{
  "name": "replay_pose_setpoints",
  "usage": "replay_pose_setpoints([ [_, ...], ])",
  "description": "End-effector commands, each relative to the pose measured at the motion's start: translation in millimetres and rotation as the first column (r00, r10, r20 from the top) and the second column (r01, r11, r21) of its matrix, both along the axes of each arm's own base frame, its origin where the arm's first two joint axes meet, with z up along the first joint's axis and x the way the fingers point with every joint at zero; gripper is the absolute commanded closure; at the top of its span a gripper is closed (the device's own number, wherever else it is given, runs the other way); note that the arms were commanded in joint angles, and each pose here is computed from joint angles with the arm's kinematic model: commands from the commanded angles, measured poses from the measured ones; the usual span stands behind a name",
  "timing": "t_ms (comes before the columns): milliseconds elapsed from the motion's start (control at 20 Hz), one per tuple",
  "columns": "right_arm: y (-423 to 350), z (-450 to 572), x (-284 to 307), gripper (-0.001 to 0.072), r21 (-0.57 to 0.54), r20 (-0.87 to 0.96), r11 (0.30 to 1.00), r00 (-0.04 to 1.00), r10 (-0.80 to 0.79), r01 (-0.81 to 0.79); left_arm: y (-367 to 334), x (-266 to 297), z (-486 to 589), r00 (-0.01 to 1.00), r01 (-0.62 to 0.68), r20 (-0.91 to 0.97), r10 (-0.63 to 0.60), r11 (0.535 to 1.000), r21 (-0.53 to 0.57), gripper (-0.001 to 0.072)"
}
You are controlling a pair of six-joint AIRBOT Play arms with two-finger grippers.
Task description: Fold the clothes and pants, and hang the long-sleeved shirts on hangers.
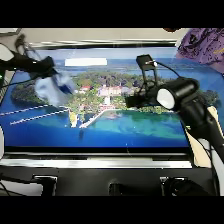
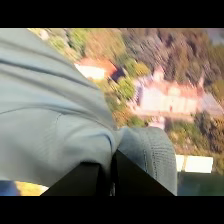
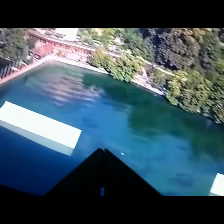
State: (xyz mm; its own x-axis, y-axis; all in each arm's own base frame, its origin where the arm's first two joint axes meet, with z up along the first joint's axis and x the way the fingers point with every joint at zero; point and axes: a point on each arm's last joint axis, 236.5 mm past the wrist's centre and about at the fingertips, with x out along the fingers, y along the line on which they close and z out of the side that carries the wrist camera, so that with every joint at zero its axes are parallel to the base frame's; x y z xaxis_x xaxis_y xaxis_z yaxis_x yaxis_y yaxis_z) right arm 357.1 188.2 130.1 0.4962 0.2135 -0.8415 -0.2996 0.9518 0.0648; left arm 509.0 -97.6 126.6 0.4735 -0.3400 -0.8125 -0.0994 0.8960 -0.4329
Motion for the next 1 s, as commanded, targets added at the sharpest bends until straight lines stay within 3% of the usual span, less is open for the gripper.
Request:
replay_pose_setpoints([
  [0,-59.6,12.1,-31.0,0.0679,-0.181,-0.035,0.981,0.996,-0.079,0.072,-102.8,-78.6,1.2,0.972,0.213,-0.097,-0.214,0.977,-0.023,0.0694],
  [200,-97.7,34.3,-52.6,0.0631,-0.258,-0.004,0.957,0.99,-0.138,0.132,-219.4,-164.5,-53.6,0.9,0.387,-0.195,-0.39,0.921,-0.056,0.0693],
  [400,-99.9,41.6,-56.6,0.0611,-0.243,0.014,0.96,0.99,-0.139,0.138,-287.3,-227.1,-119.0,0.893,0.345,-0.27,-0.361,0.933,-0.107,0.0678],
  [450,-98.5,42.1,-54.7,0.0541,-0.234,0.021,0.962,0.99,-0.142,0.143,-292.7,-237.2,-129.7,0.886,0.35,-0.287,-0.365,0.931,-0.104,0.0576],
  [500,-96.1,43.3,-50.6,0.0478,-0.214,0.037,0.964,0.987,-0.154,0.159,-292.5,-241.3,-134.7,0.879,0.357,-0.302,-0.369,0.929,-0.096,0.0382],
  [600,-91.1,45.2,-41.7,0.0457,-0.176,0.066,0.967,0.982,-0.177,0.186,-273.1,-229.1,-123.1,0.88,0.357,-0.306,-0.364,0.931,-0.081,0.0151],
  [700,-103.3,45.2,-32.8,0.0449,-0.207,0.09,0.953,0.975,-0.205,0.219,-229.5,-200.4,-92.6,0.886,0.382,-0.271,-0.376,0.924,-0.031,0.0153],
  [800,-140.1,39.5,-19.0,0.0414,-0.181,0.075,0.923,0.941,-0.331,0.339,-167.1,-169.8,-55.7,0.913,0.356,-0.234,-0.336,0.933,0.052,0.0153],
  [850,-158.5,32.4,-10.7,0.0397,-0.123,0.05,0.906,0.914,-0.402,0.405,-137.7,-157.4,-38.0,0.928,0.33,-0.209,-0.308,0.94,0.083,0.0154],
  [950,-168.7,-5.1,-0.3,0.0396,0.132,-0.144,0.832,0.841,-0.522,0.539,-87.1,-136.6,-5.2,0.957,0.269,-0.14,-0.253,0.957,0.107,0.0155],
])
